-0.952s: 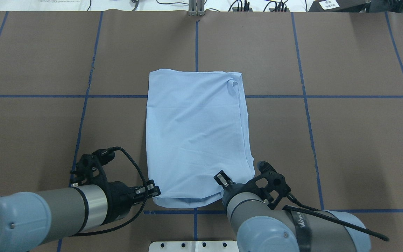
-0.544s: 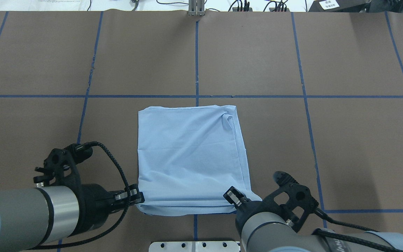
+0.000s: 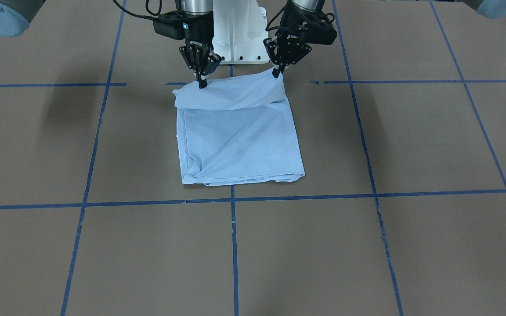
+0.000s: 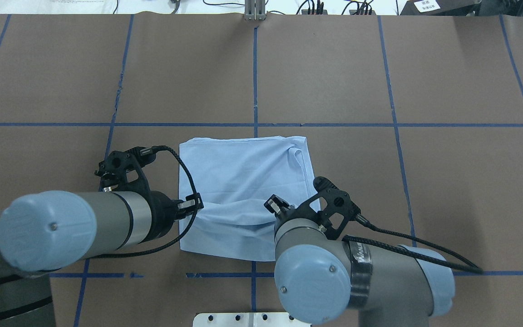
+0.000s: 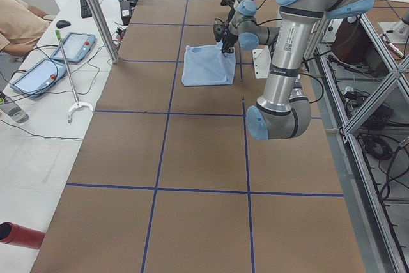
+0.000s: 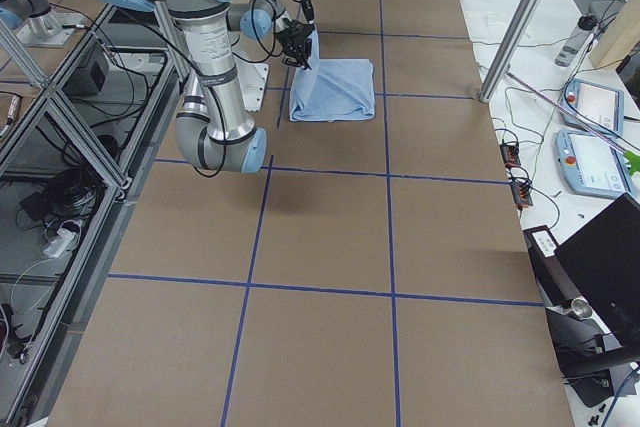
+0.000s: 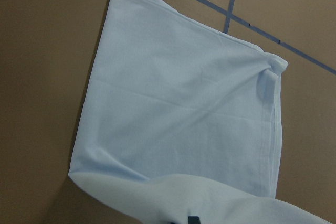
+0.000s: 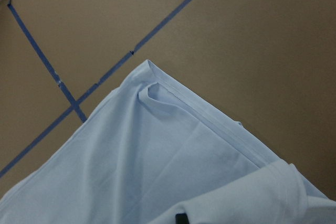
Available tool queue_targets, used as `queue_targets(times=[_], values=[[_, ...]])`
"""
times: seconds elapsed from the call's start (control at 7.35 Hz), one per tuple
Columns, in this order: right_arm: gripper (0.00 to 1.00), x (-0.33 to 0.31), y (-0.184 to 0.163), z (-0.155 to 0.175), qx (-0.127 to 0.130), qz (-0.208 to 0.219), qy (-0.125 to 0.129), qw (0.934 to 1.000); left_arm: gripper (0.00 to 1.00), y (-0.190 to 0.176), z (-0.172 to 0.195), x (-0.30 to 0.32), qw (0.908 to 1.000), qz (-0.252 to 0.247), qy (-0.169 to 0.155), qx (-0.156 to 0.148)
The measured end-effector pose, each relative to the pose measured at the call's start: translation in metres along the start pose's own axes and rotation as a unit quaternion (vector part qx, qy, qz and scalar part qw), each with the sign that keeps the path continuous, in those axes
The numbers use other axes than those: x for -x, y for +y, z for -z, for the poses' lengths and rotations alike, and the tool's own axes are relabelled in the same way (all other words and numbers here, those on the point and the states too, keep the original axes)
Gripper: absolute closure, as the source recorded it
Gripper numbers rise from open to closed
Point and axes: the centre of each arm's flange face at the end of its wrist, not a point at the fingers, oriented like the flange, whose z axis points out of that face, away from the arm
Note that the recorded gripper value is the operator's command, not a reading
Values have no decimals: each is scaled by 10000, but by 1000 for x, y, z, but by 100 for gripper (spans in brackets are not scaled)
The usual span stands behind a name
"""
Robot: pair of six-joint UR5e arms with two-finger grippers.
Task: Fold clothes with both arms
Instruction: 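Lift the near edge with both grippers and fold it toward the far edge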
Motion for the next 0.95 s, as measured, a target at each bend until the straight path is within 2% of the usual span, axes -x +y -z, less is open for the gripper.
queue_targets(times=[0.27,0.41,0.68,0.95], values=[[100,34,-15,-57,-255,7,-67,9997,100,-38,-42,0,9992,-110,-245,-309],[100,50,-22,-75,-333,11,-38,9994,100,-56,-64,2,9985,-157,-286,-432],[100,71,-34,-97,-416,31,30,9991,100,-91,-108,1,9971,-209,-348,-638],[100,79,-38,-110,-474,96,88,9988,100,-106,-134,4,9960,-333,-432,-707]])
